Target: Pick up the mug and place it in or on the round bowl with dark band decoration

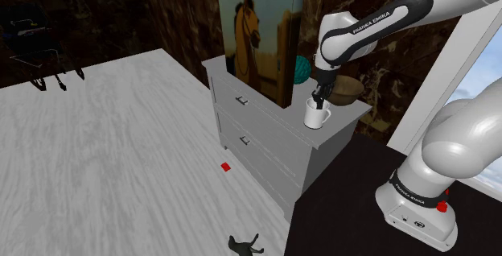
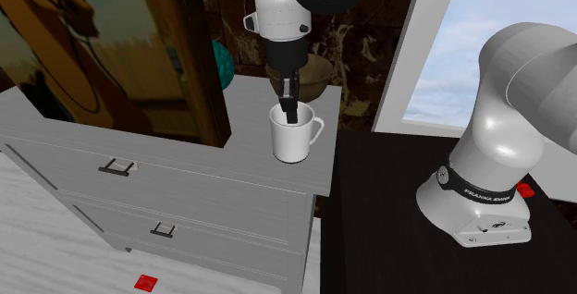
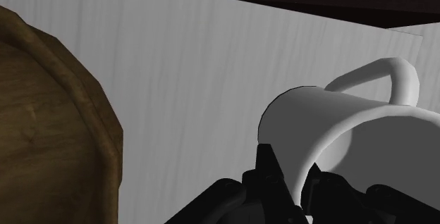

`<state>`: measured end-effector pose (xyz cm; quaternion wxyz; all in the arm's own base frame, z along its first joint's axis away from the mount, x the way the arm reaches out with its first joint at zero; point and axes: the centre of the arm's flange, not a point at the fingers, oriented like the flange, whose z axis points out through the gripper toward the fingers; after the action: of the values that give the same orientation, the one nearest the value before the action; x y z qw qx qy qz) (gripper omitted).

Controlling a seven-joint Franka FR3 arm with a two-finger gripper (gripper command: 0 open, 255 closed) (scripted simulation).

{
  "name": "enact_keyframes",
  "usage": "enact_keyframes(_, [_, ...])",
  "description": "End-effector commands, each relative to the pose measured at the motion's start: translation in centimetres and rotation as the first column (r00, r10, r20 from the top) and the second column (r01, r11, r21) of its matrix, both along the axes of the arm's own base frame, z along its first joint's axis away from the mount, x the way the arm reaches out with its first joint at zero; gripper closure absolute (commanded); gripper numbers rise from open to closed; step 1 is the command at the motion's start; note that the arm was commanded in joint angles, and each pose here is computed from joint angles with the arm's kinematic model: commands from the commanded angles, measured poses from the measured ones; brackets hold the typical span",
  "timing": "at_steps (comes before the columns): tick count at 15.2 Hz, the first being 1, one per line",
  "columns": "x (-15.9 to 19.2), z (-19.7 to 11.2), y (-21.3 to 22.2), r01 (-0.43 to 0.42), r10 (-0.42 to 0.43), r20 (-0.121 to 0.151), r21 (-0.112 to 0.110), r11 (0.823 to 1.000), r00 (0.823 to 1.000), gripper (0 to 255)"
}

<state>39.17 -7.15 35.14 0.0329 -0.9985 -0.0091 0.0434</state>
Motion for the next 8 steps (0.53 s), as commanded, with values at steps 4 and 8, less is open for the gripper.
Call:
enact_keyframes(4, [0.0,0.0,0.0,0.000,0.000,0.000,0.000,1.000,1.000,255])
enact_keyframes(8, [0.0,2.1,0.0,0.000,0.000,0.000,0.000,1.000,1.000,255])
